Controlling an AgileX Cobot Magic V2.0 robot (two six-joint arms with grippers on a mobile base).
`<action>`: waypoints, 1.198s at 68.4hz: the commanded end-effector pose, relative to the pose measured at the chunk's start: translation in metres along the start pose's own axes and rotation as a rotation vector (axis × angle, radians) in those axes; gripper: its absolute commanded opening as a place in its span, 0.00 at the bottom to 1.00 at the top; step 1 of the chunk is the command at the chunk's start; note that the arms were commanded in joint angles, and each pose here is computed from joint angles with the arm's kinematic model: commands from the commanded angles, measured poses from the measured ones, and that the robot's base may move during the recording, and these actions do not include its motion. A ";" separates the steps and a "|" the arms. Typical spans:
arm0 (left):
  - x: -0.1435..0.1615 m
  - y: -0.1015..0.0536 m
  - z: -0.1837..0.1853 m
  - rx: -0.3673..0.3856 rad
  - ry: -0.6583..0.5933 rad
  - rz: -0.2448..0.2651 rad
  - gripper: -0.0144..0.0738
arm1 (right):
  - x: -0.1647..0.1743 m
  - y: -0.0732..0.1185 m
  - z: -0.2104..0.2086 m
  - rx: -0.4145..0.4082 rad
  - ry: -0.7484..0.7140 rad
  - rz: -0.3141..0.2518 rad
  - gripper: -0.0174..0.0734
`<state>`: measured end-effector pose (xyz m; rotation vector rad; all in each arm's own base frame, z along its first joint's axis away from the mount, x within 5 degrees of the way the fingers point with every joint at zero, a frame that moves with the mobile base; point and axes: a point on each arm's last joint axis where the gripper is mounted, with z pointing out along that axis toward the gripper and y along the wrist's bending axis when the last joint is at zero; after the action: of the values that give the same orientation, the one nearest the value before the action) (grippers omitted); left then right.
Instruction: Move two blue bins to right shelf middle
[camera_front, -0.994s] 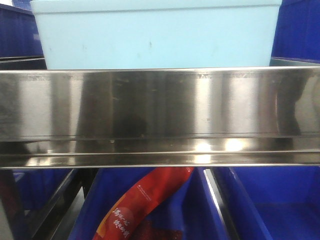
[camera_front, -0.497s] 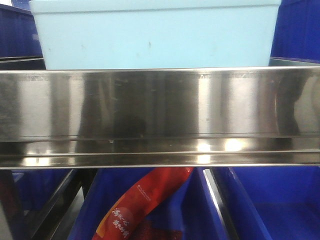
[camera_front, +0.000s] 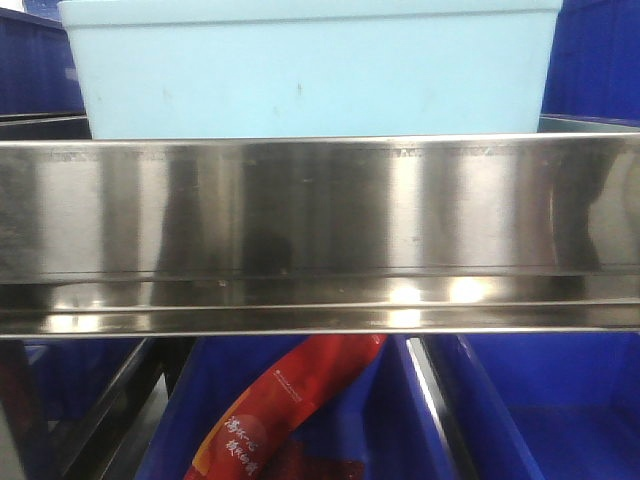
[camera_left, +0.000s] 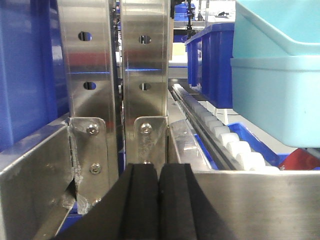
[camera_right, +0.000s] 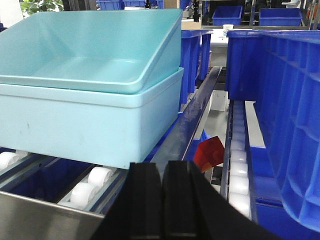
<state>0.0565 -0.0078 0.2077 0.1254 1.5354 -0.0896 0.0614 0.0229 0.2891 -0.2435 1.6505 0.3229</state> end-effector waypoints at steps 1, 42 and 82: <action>-0.002 0.000 -0.001 -0.003 -0.021 -0.004 0.04 | -0.002 0.000 -0.001 0.005 -0.035 -0.016 0.02; -0.002 0.000 -0.001 -0.003 -0.021 -0.004 0.04 | 0.057 -0.023 -0.005 0.327 -0.134 0.023 0.01; -0.002 0.000 -0.001 -0.003 -0.021 -0.004 0.04 | 0.083 -0.024 -0.005 0.329 -0.117 0.026 0.01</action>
<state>0.0565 -0.0078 0.2078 0.1254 1.5348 -0.0896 0.0567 0.0019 0.2054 0.0444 1.5757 0.0889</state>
